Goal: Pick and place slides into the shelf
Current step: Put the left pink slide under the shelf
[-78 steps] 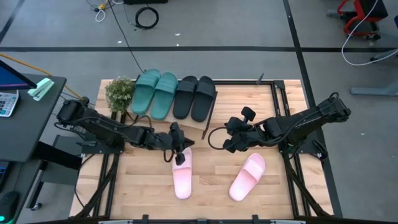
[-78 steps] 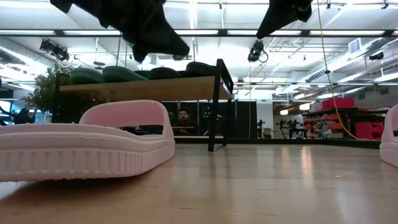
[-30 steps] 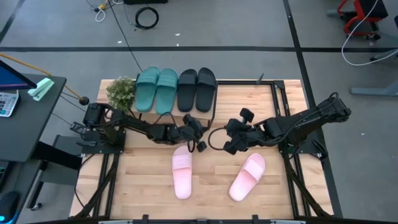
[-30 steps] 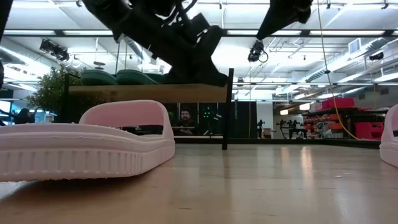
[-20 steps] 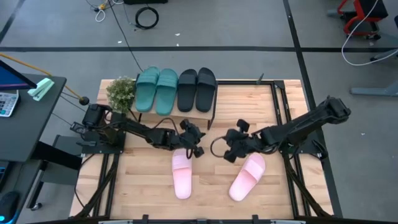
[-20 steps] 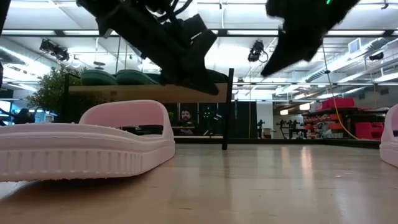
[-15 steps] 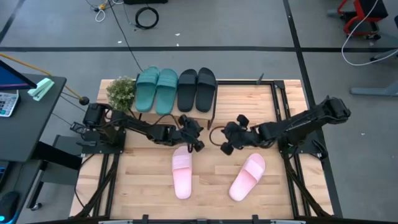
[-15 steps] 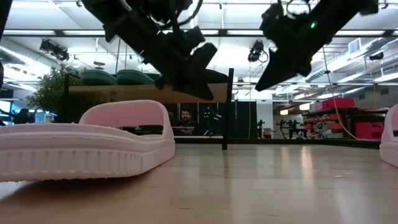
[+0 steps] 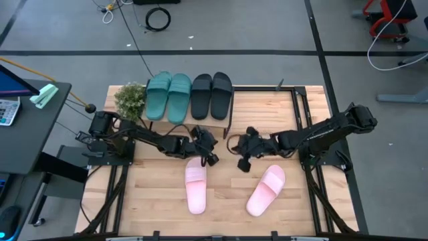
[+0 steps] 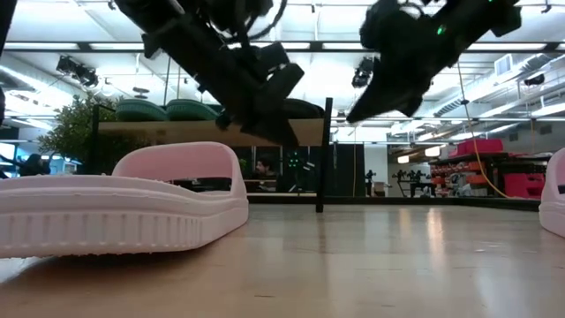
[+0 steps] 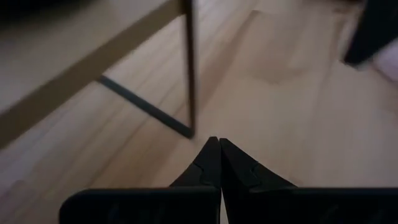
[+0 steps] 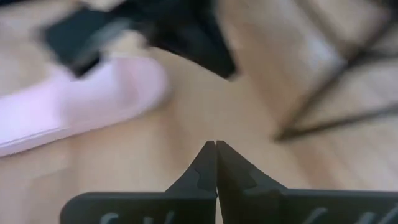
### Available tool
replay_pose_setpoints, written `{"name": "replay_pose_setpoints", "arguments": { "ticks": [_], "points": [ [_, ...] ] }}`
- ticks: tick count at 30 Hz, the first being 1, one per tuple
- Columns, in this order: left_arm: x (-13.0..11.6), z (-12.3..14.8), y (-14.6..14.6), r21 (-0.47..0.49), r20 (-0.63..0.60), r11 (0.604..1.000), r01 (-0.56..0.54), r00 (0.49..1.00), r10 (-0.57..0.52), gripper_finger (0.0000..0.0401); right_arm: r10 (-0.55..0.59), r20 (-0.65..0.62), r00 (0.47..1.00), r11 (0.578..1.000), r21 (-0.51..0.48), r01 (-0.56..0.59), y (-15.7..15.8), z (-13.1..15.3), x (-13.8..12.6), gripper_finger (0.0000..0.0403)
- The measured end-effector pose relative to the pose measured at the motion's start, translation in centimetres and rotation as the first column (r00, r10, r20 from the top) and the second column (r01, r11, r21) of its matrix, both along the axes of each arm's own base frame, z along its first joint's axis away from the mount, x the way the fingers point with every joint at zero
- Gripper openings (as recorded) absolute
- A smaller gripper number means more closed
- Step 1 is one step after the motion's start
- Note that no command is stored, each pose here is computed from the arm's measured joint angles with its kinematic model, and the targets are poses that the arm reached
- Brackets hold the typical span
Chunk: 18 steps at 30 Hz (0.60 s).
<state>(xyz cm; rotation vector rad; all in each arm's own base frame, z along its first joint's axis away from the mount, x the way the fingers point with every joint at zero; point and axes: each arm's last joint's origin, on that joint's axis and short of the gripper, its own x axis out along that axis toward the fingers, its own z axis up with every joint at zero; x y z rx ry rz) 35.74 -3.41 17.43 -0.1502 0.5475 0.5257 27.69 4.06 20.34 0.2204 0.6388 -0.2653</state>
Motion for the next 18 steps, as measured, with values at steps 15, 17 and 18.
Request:
{"name": "replay_pose_setpoints", "arguments": {
  "ticks": [15, 17, 18],
  "points": [
    [-4.2, 7.4, -6.0, 0.044, -0.001, 0.972, 0.233, 0.972, -0.233, 0.0003, 0.130, 0.050, 0.990, 0.990, 0.044, -0.132, 1.7, 0.5, 0.1, 0.0000],
    [-5.0, 7.6, -7.3, 0.053, -0.024, 0.957, 0.287, 0.958, -0.286, 0.0005, 0.130, 0.056, 0.990, 0.990, 0.044, -0.132, 1.7, 0.6, 0.2, 0.0001],
    [-5.5, 7.7, -8.0, 0.048, -0.039, 0.949, 0.313, 0.949, -0.311, 0.0005, 0.130, 0.056, 0.990, 0.990, 0.043, -0.132, 1.7, 0.6, 0.2, 0.0001]
  ]
}}
